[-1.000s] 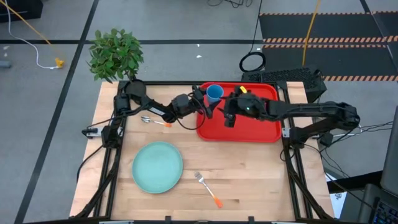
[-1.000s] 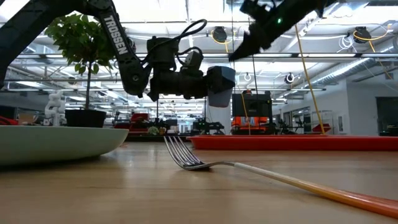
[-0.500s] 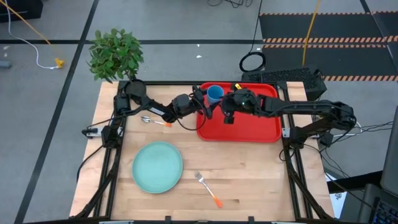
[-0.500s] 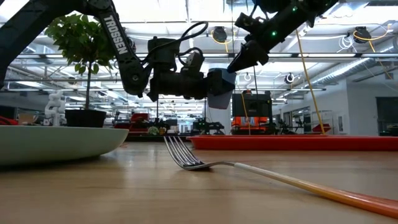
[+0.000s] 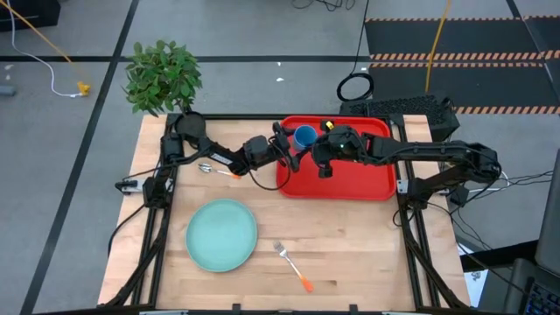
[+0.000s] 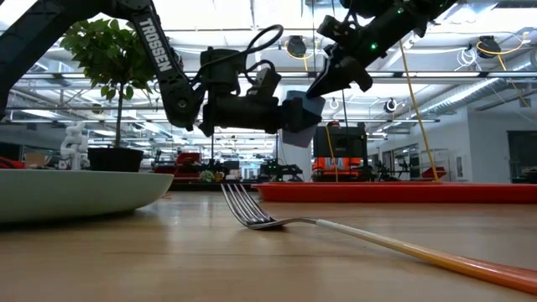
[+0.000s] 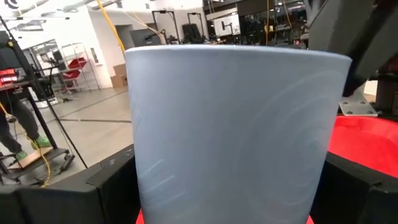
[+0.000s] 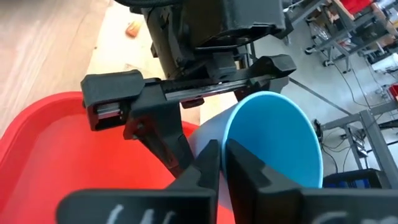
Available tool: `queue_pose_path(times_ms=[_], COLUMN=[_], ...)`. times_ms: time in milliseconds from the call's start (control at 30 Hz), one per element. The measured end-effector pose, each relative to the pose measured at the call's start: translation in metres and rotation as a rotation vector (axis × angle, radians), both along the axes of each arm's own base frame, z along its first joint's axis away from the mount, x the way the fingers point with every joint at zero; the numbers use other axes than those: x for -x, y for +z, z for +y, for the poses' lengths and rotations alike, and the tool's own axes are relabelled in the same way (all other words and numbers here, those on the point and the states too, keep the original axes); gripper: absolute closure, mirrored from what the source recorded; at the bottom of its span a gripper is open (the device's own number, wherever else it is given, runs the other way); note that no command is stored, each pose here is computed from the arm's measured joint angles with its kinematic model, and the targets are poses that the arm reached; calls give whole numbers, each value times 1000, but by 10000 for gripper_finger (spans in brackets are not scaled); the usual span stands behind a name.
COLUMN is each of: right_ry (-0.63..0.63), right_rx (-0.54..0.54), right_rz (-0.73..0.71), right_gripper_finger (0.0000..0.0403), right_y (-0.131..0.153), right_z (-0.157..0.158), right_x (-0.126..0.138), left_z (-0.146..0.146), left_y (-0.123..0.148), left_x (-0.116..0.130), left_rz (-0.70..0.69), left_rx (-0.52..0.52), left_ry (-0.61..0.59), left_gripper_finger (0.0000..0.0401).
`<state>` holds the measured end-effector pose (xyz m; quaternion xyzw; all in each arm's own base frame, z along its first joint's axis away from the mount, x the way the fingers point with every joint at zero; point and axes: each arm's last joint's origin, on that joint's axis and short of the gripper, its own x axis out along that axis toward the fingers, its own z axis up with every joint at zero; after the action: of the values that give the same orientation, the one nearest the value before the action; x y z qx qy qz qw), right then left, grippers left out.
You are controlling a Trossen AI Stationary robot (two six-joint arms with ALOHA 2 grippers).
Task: Pick and place plate/cup/fork/spoon on tray
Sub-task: Put the blue cup on the red tray
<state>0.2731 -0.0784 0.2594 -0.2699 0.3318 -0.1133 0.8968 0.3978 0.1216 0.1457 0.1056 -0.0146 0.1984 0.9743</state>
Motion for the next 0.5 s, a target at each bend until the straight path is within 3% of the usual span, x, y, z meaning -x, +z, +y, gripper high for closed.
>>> queue_pose_path(times_ms=[200,500], right_ry=[-90,-136], right_rx=[56,52], right_rz=[17,28], right_gripper_finger=[401,402], right_y=[0,-1], right_z=[-3,-5], right_x=[1,3], left_z=[-1,0], left_y=[0,9], left_x=[0,0], left_rz=[-15,-2], left_rx=[42,89], left_ry=[5,6], left_gripper_finger=[50,6])
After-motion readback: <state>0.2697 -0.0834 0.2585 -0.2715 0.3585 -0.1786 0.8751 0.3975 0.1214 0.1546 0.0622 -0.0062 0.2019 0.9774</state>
